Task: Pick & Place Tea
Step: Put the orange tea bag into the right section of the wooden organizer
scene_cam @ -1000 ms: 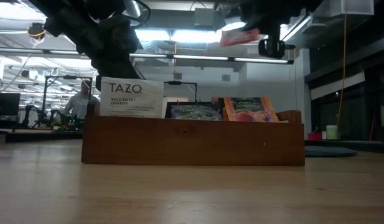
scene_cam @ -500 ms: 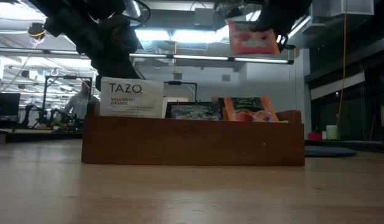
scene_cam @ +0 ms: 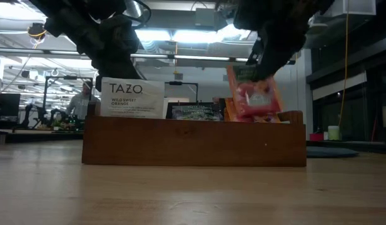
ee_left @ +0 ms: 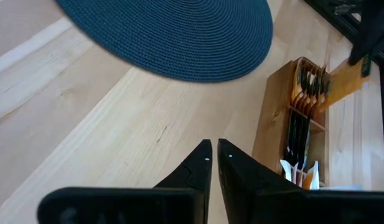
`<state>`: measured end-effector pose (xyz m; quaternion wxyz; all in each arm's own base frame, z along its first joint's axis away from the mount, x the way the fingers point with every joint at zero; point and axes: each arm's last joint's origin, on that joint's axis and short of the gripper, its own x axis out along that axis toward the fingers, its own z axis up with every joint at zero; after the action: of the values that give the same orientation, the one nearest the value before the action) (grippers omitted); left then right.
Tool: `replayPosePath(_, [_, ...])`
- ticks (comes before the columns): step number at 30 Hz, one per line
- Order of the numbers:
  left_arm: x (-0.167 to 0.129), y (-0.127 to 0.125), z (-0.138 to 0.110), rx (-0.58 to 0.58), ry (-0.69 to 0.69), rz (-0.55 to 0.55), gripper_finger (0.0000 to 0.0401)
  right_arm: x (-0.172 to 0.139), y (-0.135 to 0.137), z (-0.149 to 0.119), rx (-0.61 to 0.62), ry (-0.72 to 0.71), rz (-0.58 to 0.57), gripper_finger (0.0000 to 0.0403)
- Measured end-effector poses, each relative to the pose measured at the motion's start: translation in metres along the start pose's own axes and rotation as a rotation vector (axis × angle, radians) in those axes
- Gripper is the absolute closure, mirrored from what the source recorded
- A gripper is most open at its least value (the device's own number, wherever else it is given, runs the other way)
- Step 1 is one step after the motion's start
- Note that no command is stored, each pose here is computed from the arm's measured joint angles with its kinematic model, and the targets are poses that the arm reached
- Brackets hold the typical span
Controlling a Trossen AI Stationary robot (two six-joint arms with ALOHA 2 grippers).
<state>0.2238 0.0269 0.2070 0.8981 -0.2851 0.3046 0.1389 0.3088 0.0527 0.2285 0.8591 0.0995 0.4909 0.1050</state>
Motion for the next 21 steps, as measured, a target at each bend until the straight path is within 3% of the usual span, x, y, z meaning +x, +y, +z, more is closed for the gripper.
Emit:
replayPosePath(9, [0.0,0.0,0.0,-0.024,0.0,0.0,0.0377,0.026,-0.006,0.0,-0.021,0.037,-0.025,0.0402])
replayPosePath(21, [0.0,0.0,0.0,-0.043,0.0,0.0,0.0377,0.029,-0.003,-0.006,-0.019,0.078,-0.01,0.0392])
